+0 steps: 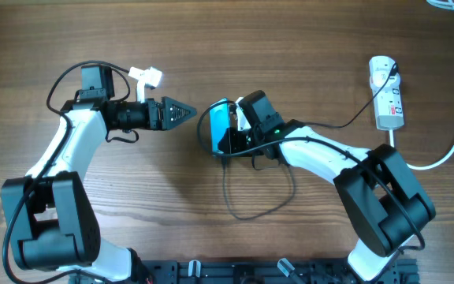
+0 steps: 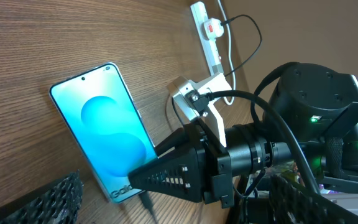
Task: Plug charger to phone and switch on socket
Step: 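Lower the phone flat onto the table with the right gripper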
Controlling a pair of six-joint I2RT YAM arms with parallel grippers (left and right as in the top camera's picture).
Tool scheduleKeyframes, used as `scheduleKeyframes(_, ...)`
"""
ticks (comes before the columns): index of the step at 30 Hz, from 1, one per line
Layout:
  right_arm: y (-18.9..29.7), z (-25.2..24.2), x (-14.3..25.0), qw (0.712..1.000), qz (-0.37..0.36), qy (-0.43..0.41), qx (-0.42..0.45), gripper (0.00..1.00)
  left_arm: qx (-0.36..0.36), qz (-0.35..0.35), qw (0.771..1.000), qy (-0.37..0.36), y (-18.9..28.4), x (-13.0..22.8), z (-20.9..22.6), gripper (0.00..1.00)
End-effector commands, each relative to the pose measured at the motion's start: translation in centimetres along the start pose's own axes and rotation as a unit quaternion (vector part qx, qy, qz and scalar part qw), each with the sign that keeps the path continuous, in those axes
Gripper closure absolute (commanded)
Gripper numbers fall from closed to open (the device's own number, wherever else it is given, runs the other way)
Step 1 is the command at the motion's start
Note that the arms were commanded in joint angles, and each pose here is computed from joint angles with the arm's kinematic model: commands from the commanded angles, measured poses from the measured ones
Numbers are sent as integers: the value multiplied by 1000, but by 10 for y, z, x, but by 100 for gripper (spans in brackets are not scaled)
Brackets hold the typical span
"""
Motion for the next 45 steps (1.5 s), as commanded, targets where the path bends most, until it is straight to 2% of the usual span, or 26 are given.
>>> scheduleKeyframes(1,-1,1,-5,1000,-6,7,0,66,0,-2,1000,-6,1,-1,-2,0)
scheduleKeyframes(9,-1,0,-5,1000,-9,7,3,56,0,-2,1000,-6,1,-1,-2,0)
scheduleKeyframes(10,-1,0,-5,1000,-9,7,3,52,0,-2,1000,-6,1,-1,-2,0)
scheduleKeyframes(12,-1,0,-5,1000,-9,7,3,49,-1,-2,1000,-6,1,-1,-2,0)
scheduleKeyframes(26,-1,0,-6,1000,-11,7,6,46,-4,-1,1000,-6,1,-1,-1,0)
scheduleKeyframes(32,-1,0,-6,1000,-11,7,6,14,-15,2,1000,-6,2,0,2,0)
scheduleKeyframes(35,-1,0,-6,1000,-12,7,6,2,-15,2,1000,-6,2,0,2,0)
scheduleKeyframes(45,-1,-1,-6,1000,-11,6,8,0,-30,7,1000,-7,2,1,6,0)
Point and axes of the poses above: each gripper's point midway between its finger pads, its own y axis back along the fingers, its own z axis along the line the jaws close on, x = y × z, the point moved 4 cm from there along y, back along the fingers, and after that the axes turned 13 degrees about -y, right-handed, at the moved point
